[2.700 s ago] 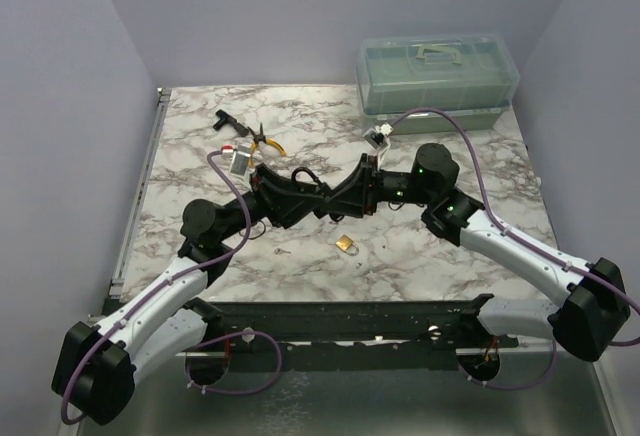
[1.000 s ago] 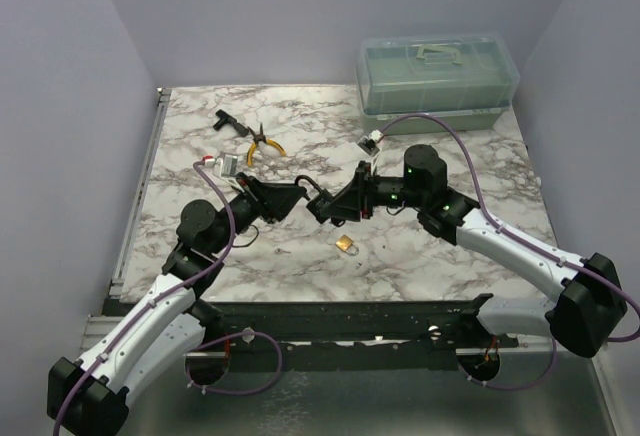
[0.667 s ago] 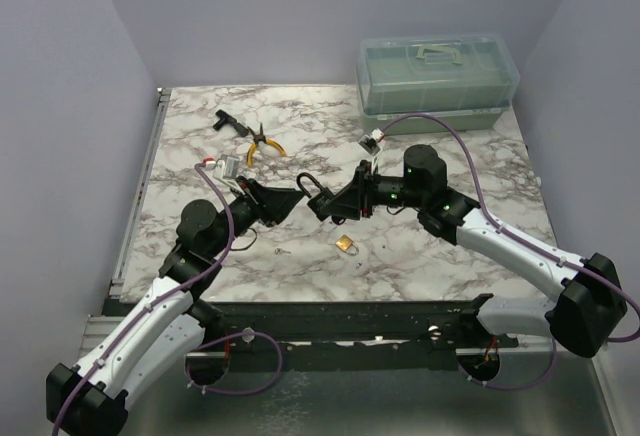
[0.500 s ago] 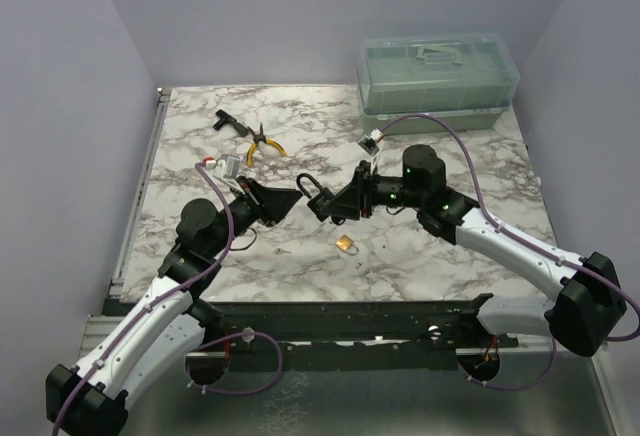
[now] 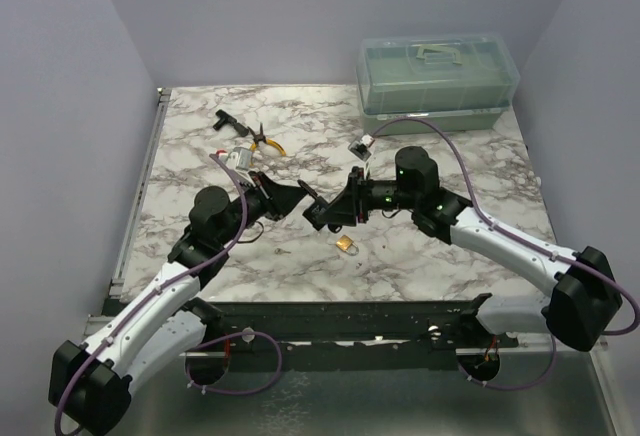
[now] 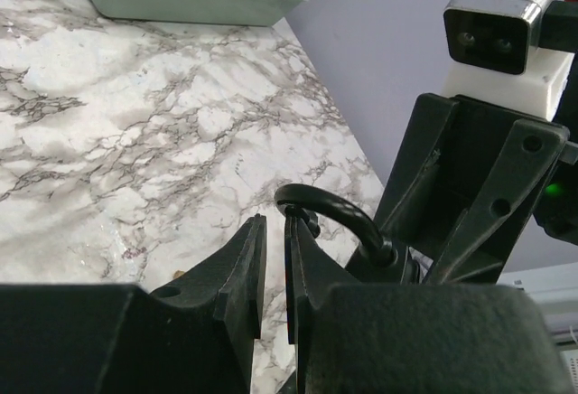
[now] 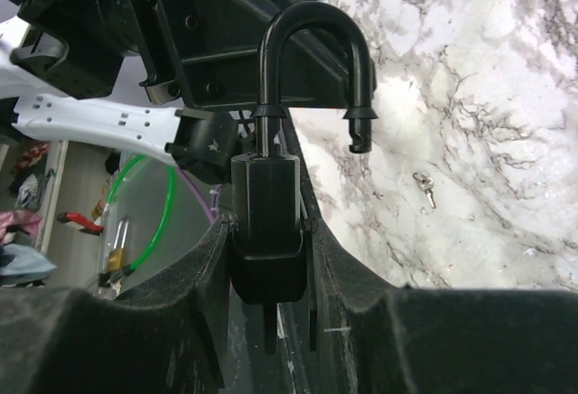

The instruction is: Unlock with the key

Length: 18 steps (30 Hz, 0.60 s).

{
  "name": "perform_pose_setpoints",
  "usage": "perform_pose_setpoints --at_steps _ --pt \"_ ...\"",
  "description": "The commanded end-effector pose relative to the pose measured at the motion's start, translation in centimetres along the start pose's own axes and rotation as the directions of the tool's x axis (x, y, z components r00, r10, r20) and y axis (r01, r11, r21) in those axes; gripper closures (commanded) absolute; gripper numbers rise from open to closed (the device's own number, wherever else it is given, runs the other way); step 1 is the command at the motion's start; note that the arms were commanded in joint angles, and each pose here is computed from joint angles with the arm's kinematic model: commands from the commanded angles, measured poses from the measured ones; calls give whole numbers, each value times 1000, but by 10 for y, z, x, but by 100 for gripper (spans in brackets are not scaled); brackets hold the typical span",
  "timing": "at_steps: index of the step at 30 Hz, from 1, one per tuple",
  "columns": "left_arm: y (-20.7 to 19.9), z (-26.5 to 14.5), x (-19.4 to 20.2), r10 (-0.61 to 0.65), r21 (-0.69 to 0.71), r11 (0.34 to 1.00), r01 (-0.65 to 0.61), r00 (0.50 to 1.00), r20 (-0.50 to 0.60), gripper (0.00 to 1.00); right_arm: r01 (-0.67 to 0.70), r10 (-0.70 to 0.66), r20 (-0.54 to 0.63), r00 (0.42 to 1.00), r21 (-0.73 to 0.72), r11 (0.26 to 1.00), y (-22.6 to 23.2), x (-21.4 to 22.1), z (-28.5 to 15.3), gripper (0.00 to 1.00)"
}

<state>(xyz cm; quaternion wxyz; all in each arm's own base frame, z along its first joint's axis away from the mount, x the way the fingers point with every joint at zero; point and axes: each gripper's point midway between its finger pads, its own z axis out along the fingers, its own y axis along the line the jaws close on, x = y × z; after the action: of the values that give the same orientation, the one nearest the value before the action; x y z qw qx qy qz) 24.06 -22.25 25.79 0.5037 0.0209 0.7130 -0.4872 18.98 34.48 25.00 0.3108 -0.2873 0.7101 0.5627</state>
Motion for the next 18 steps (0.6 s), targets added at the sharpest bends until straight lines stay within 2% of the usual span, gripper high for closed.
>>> perform_pose_setpoints --at_steps 1,6,9,14,18 --pt "-13 6 -18 41 37 998 -43 998 45 81 87 -84 30 996 -141 986 38 -22 3 99" --pt "-15 9 -20 46 53 997 -49 998 53 79 59 -57 14 998 -139 989 31 -17 11 99" --pt "-23 8 -22 59 101 993 -65 996 69 75 19 -18 3 1000 -160 987 29 -10 20 99" --pt "-39 -1 -27 79 182 978 -100 990 121 60 9 -6 15 1000 -184 983 32 -10 21 100" --pt "-40 -8 -30 88 185 976 -116 984 156 45 15 -10 28 1000 -183 983 34 -13 19 99"
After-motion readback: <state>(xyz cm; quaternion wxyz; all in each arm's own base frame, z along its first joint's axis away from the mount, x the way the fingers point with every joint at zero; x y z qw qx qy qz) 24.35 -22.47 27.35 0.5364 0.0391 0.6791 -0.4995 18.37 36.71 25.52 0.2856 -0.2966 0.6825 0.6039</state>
